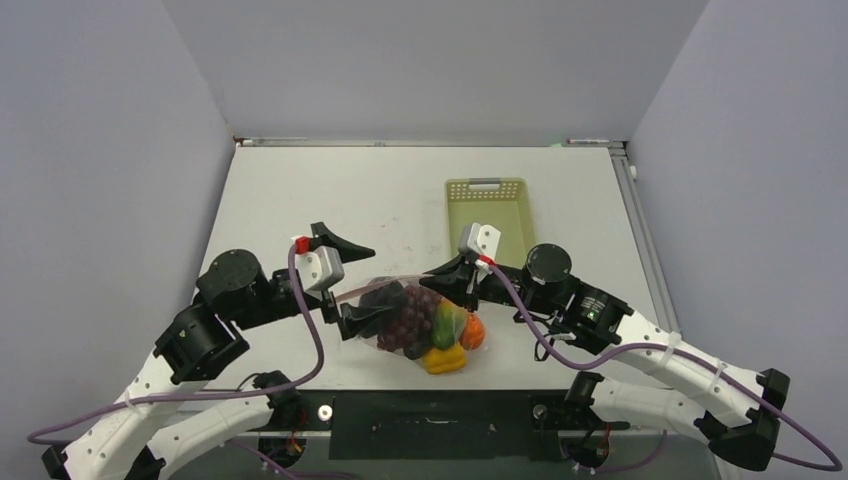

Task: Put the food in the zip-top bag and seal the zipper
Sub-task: Place the zipper food storage bag at the center of the board.

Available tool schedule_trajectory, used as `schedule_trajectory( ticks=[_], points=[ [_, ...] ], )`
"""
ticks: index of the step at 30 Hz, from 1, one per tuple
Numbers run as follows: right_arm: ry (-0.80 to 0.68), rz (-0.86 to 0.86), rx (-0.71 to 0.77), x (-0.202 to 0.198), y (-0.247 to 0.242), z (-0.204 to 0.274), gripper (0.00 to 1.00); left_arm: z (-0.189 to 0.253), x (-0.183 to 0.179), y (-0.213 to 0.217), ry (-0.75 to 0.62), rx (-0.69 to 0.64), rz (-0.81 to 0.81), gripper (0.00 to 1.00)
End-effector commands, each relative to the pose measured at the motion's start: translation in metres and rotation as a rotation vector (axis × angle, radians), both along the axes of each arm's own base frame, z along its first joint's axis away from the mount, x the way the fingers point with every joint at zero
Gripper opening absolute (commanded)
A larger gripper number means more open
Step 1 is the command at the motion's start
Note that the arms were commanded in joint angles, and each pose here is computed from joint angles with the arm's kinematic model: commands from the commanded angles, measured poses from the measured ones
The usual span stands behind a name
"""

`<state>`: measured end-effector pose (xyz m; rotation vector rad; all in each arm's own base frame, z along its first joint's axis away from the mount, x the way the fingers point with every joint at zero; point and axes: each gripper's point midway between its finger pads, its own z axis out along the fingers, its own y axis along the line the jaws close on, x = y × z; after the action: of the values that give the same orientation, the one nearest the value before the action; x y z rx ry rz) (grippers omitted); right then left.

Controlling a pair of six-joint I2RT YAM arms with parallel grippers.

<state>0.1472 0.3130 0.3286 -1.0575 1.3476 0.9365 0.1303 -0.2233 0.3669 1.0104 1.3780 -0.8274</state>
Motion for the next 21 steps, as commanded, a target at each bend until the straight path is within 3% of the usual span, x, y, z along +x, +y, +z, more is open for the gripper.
schedule_trajectory(
  ticks=[1,4,15,19,21],
  points=[
    [-0.12,0.092,0.196,-0.015,0.005,0.074,0.05,0.013,-0.018,-0.015,-0.025,-0.024,-0.149,0.96],
    [-0.094,0.118,0.206,-0.019,0.009,0.075,0.05,0.005,-0.016,-0.021,-0.002,0.001,-0.167,1.0],
    [-0.092,0.163,0.22,-0.027,0.013,0.079,0.05,-0.03,-0.01,-0.034,0.084,0.067,-0.195,0.74],
    [-0.093,0.165,0.223,-0.028,0.012,0.081,0.05,-0.042,-0.008,-0.035,0.11,0.092,-0.194,0.6],
    [-0.094,0.163,0.222,-0.027,0.012,0.08,0.05,-0.045,-0.007,-0.036,0.114,0.098,-0.187,0.47]
  ],
)
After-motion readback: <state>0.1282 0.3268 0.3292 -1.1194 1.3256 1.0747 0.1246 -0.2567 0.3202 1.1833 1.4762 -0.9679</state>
